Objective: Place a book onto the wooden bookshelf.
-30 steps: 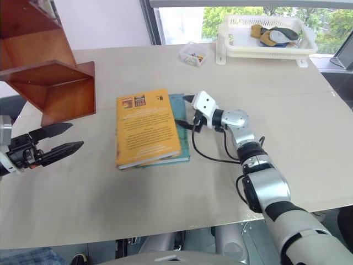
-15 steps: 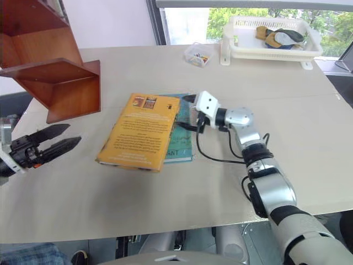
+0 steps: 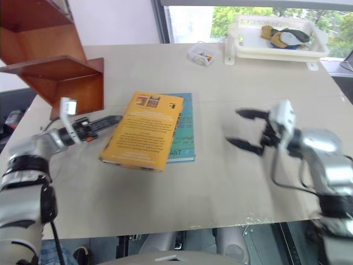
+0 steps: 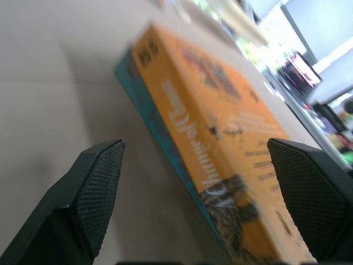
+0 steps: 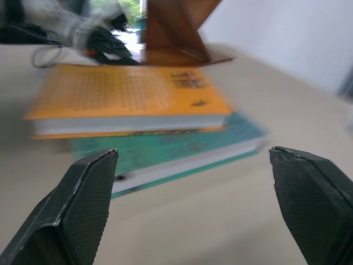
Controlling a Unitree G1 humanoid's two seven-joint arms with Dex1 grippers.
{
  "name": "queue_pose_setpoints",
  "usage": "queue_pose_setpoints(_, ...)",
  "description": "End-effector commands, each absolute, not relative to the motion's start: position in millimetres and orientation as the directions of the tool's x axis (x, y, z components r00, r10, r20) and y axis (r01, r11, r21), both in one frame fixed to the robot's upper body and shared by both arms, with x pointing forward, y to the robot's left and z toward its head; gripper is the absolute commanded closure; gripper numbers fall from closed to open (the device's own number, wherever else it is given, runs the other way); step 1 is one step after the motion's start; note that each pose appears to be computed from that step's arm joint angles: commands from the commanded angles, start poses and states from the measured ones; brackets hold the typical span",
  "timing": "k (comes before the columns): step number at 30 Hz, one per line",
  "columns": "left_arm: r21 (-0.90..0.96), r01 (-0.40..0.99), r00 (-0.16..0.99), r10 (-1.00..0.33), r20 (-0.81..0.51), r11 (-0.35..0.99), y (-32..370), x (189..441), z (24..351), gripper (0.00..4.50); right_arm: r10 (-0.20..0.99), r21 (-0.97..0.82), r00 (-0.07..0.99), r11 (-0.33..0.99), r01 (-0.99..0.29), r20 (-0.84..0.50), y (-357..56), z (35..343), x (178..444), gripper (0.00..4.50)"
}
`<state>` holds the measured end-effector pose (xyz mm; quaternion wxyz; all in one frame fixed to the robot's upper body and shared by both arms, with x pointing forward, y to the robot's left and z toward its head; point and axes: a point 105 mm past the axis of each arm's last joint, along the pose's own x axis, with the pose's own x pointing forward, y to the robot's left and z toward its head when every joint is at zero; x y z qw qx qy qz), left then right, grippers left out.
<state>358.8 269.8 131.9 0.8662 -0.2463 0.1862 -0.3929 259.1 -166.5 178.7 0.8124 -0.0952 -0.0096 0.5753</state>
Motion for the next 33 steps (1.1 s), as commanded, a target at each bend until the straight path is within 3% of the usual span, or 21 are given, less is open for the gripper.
queue_pose_setpoints(1, -0.602, 0.579, 0.574, -0.799, -0.178, 0.55, 263, 361, 130, 0.04, 0.96, -0.124, 0.263, 0.251, -0.96, -0.095, -166, 200, 224, 0.0)
queue_pose_setpoints(5, -0.7, 0.554, 0.493, -0.855, -0.162, 0.452, 244, 360, 135, 0.04, 0.973, 0.0, 0.193, 0.195, -0.981, -0.123, -171, 206, 187, 0.0)
queue_pose_setpoints(12, -0.772, 0.533, 0.443, -0.892, -0.094, 0.346, 233, 357, 144, 0.04, 0.956, -0.01, 0.251, 0.252, -0.968, -0.151, -177, 208, 179, 0.0)
queue_pose_setpoints(15, -0.795, 0.527, 0.44, -0.897, -0.047, 0.3, 230, 357, 148, 0.85, 0.952, -0.013, 0.26, 0.262, -0.965, -0.159, -178, 206, 179, 0.0)
queue_pose_setpoints(19, -0.81, 0.513, 0.445, -0.895, -0.034, 0.286, 231, 355, 145, 2.61, 0.95, -0.021, 0.266, 0.267, -0.964, -0.166, -179, 206, 180, 0.0)
queue_pose_setpoints(20, -0.812, 0.508, 0.45, -0.893, -0.032, 0.286, 233, 354, 145, 2.73, 0.95, -0.024, 0.265, 0.265, -0.964, -0.167, -180, 206, 181, 0.0)
queue_pose_setpoints(21, -0.815, 0.505, 0.455, -0.89, -0.027, 0.283, 234, 353, 144, 3.18, 0.95, -0.026, 0.265, 0.264, -0.964, -0.168, -180, 207, 182, 0.0)
queue_pose_setpoints(25, -0.823, 0.501, 0.481, -0.877, 0.009, 0.267, 242, 351, 147, 3.74, 0.95, -0.031, 0.255, 0.254, -0.967, -0.178, -181, 205, 186, 0.0)
queue_pose_setpoints(33, -0.776, 0.602, 0.51, -0.838, 0.193, 0.187, 254, 351, 177, 3.84, 0.96, -0.04, 0.222, 0.218, -0.975, -0.171, -182, 210, 195, 0.0)
